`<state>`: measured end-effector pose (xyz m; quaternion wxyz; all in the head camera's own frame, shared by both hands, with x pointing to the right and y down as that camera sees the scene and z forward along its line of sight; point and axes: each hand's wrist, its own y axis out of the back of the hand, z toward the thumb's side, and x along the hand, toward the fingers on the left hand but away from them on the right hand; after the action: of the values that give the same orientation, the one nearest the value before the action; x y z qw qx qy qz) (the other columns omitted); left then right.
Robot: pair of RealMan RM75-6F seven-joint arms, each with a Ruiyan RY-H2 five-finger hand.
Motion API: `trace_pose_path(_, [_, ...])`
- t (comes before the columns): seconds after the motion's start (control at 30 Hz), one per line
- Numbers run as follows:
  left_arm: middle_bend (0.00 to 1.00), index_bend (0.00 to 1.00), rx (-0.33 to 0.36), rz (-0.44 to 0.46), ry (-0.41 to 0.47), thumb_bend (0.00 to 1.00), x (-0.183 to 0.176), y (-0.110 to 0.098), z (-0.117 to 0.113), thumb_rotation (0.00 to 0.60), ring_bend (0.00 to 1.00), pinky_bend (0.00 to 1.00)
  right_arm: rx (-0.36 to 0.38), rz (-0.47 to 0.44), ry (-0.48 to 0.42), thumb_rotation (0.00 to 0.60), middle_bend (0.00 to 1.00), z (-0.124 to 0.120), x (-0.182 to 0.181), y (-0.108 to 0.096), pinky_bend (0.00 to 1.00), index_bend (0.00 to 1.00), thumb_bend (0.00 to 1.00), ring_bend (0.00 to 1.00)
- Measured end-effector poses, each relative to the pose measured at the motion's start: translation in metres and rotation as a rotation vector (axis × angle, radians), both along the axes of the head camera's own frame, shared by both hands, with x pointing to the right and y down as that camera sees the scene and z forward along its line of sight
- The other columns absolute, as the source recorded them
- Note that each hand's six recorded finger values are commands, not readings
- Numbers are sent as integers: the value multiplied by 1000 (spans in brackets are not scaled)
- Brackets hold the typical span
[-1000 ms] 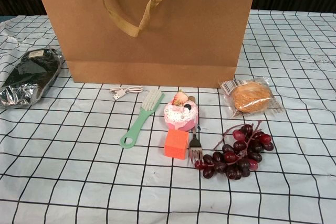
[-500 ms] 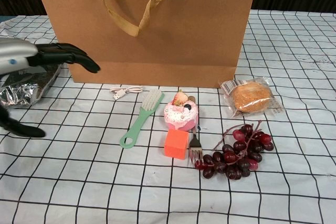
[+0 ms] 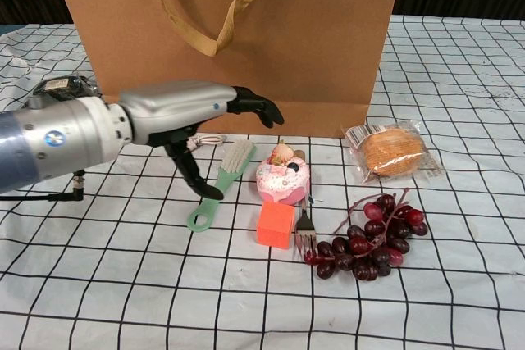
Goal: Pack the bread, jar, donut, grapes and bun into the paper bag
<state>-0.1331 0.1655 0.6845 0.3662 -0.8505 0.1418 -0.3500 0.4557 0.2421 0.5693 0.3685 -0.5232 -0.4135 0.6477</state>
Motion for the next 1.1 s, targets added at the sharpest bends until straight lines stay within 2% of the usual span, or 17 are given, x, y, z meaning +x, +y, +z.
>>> trace_pose_path(0.4, [237, 204, -2, 26, 4, 136, 41, -2, 21, 600, 112, 218, -1, -4, -8, 600, 73, 0, -2, 0, 201, 0, 153, 190])
trace_pose_path(0.87, [377, 296, 20, 43, -6, 220, 45, 0, 27, 600, 230, 287, 3, -3, -17, 600, 73, -1, -2, -1, 201, 0, 153, 190])
trace_pose_path(1.1, [479, 374, 40, 46, -6, 303, 44, -1, 27, 600, 340, 372, 8, 2, -20, 600, 72, -2, -1, -1, 201, 0, 154, 191])
